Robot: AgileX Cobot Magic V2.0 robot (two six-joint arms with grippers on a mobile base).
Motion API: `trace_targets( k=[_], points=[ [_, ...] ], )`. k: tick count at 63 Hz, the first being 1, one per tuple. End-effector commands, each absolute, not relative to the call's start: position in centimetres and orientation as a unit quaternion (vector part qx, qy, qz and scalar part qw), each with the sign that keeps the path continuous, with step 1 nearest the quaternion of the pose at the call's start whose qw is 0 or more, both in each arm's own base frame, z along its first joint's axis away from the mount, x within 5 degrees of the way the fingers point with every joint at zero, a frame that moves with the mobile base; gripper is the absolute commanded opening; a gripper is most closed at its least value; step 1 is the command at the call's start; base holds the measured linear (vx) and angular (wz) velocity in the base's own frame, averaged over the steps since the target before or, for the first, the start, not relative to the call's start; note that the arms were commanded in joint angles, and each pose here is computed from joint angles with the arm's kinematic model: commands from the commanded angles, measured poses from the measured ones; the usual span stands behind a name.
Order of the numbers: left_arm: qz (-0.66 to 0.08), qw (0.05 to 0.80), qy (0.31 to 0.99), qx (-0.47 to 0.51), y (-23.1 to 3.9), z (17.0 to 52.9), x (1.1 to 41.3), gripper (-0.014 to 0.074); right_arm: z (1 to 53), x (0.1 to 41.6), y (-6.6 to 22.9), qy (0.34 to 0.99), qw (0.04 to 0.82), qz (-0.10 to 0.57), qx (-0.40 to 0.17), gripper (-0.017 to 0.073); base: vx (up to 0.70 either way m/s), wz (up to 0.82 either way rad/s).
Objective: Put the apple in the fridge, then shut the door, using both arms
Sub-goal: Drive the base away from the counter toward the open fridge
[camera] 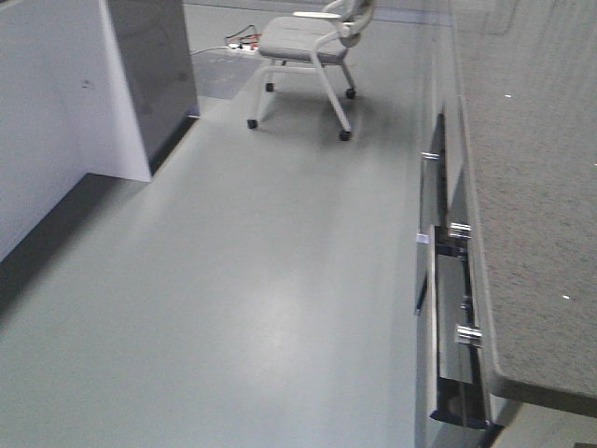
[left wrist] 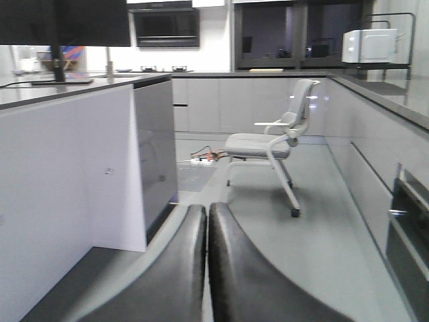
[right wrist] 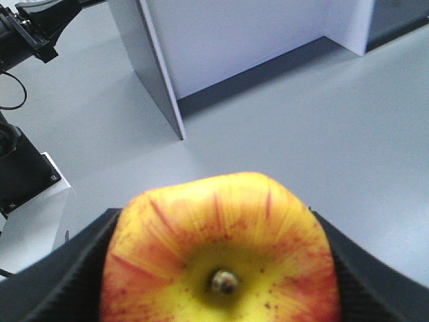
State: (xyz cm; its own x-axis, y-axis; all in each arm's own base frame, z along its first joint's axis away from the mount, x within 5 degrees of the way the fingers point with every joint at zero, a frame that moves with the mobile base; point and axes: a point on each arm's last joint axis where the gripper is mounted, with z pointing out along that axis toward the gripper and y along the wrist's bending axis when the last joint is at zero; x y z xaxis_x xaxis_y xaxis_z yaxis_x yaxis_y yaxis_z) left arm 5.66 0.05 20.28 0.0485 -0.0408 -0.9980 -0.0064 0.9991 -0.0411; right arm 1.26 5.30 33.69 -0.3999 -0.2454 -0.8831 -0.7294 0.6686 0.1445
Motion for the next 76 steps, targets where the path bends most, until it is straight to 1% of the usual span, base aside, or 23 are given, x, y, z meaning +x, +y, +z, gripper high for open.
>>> trace_targets(
  k=[1,76],
  points=[
    [-0.02,0.746,0.665,-0.018,0.0,20.3,5.58,-0.0006,35.03,1.46,5.47,0.775,0.484,0.284,-0.292,0.0398,0.01,0.36],
    [-0.02,0.746,0.665,-0.018,0.0,20.3,5.58,-0.0006,35.02,1.45,5.47,0.775,0.483,0.284,-0.292,0.0398,0.0,0.34]
  ],
)
